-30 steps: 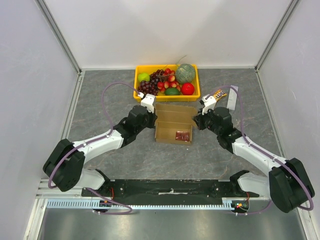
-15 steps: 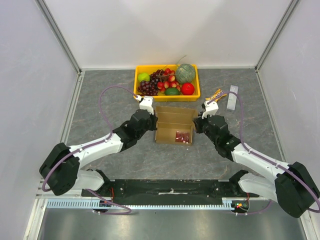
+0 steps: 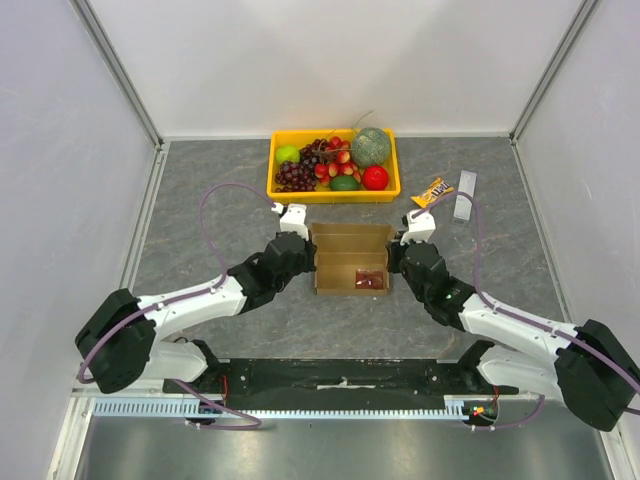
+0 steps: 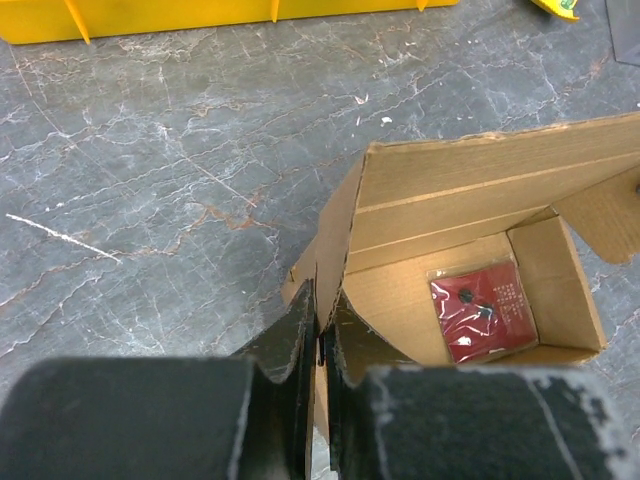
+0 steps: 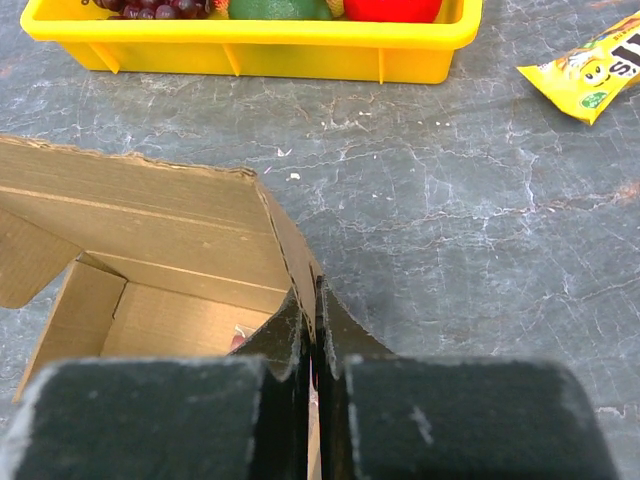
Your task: Fold the paper box
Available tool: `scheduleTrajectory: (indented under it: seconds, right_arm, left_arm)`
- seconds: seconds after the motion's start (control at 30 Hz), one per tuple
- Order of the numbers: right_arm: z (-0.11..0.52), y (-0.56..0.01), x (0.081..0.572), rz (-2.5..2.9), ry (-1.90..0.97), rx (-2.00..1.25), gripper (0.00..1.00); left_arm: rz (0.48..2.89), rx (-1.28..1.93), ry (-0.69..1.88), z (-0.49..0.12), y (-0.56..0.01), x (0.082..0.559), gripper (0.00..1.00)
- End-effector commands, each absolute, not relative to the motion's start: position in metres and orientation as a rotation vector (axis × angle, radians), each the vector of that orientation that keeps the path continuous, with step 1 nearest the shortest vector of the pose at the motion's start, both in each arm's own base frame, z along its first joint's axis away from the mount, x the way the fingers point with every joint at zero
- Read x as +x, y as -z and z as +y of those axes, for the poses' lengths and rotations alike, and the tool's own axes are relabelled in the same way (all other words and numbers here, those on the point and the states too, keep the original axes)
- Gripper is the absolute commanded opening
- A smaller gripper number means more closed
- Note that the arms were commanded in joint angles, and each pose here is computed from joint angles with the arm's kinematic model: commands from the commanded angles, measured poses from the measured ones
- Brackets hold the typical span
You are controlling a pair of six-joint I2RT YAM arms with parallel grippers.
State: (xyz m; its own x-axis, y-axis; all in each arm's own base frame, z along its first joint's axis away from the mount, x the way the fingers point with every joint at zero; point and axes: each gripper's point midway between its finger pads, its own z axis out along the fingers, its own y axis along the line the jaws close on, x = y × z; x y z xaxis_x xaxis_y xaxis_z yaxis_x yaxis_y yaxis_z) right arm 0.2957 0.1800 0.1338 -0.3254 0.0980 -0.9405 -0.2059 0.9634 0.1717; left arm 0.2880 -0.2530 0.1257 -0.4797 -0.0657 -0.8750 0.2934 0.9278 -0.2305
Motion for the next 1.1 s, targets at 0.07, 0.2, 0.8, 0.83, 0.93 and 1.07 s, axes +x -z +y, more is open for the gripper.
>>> scheduleTrajectory:
  seconds: [0.07,0.2,0.8,0.83,0.93,1.07]
  right_arm:
    - [0.183,-0.158,0.294,1.771,-0.359,0.047,0.01]
    - [0.182,-0.154,0.286,1.76,-0.36,0.048,0.0]
    - [0.185,-0.155,0.271,1.667,-0.38,0.099,0.0]
    - [0.186,-0.157,0.271,1.656,-0.383,0.101,0.0]
    - [0.188,-0.16,0.271,1.632,-0.383,0.098,0.0]
    - [0.19,-0.169,0.274,1.587,-0.395,0.101,0.0]
  left_arm:
    - [2.0,0.025,0.456,-0.248,-0.133,0.284,0.1]
    - [1.989,-0.034,0.47,-0.246,-0.134,0.279,0.09]
    - [1.948,-0.083,0.498,-0.257,-0.137,0.264,0.04]
    - [1.944,-0.083,0.497,-0.257,-0.138,0.265,0.04]
    - [1.921,-0.084,0.503,-0.258,-0.143,0.267,0.02]
    - [1.892,-0.076,0.506,-0.259,-0.148,0.269,0.02]
